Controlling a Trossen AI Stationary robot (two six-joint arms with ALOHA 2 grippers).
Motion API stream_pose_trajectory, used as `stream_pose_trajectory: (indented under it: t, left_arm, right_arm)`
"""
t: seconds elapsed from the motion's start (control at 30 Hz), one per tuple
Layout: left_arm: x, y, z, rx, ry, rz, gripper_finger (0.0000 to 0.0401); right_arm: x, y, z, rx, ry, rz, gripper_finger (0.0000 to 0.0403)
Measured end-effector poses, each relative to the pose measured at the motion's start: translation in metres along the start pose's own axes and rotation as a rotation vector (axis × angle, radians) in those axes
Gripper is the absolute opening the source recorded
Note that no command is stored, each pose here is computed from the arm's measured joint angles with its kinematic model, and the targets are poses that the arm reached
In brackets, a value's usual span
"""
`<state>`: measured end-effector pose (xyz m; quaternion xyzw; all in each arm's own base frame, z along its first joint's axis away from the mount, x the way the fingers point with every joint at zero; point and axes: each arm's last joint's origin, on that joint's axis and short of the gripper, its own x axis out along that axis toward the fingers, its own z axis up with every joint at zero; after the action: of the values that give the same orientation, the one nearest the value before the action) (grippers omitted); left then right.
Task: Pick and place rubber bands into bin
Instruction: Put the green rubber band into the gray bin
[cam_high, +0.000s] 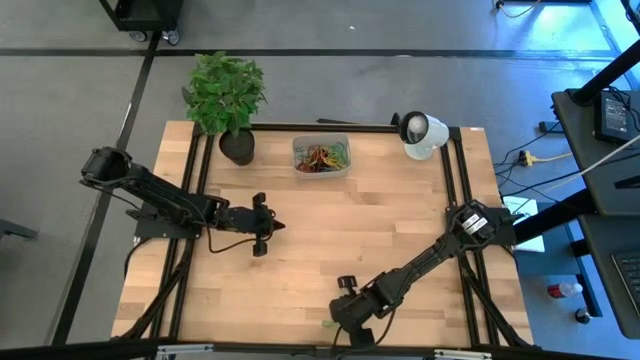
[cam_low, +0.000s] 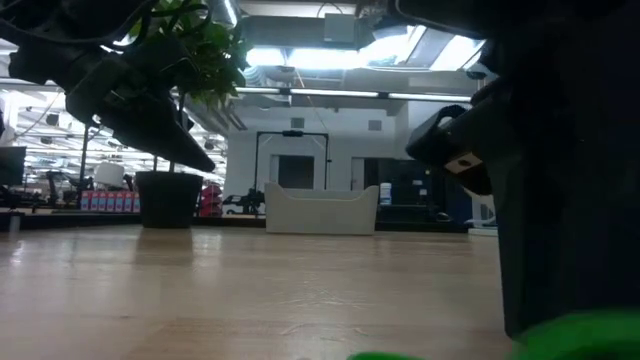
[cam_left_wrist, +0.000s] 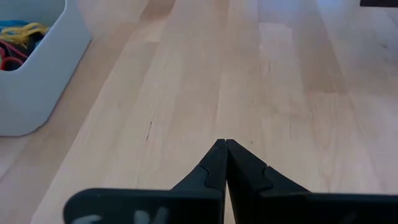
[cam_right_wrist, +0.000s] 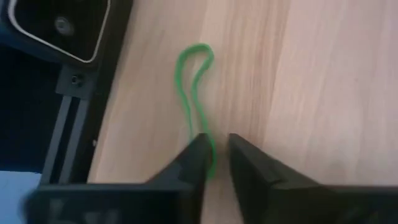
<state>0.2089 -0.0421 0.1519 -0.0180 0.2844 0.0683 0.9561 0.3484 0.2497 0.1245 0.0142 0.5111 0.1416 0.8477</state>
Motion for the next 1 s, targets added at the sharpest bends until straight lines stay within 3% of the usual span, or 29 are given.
stream_pose_trajectory:
  t: [0.07, 0.23, 0.6, 0.73, 1.0]
  left_arm:
    - [0.0, 0.0, 0.0, 0.002, -0.001, 0.0, 0.0001]
    - [0.0, 0.0, 0.0, 0.002, -0.001, 0.0, 0.0004]
    - [0.0, -0.001, 0.003, 0.006, -0.03, -0.006, 0.0005]
    - [0.0, -0.001, 0.004, 0.063, -0.033, -0.006, 0.0003]
    - [-0.001, -0.001, 0.006, 0.109, -0.055, -0.007, 0.0002]
  right_arm:
    - [-0.001, -0.002, 0.001, -0.026, 0.009, 0.016, 0.0018]
    - [-0.013, -0.004, 0.002, -0.083, 0.032, -0.001, 0.0004]
    - [-0.103, -0.029, -0.005, -0.074, 0.118, -0.385, 0.0002]
    - [-0.123, -0.063, -0.007, -0.035, 0.11, -0.433, 0.0001]
    - [-0.167, -0.167, -0.007, 0.124, 0.044, -0.545, 0.0]
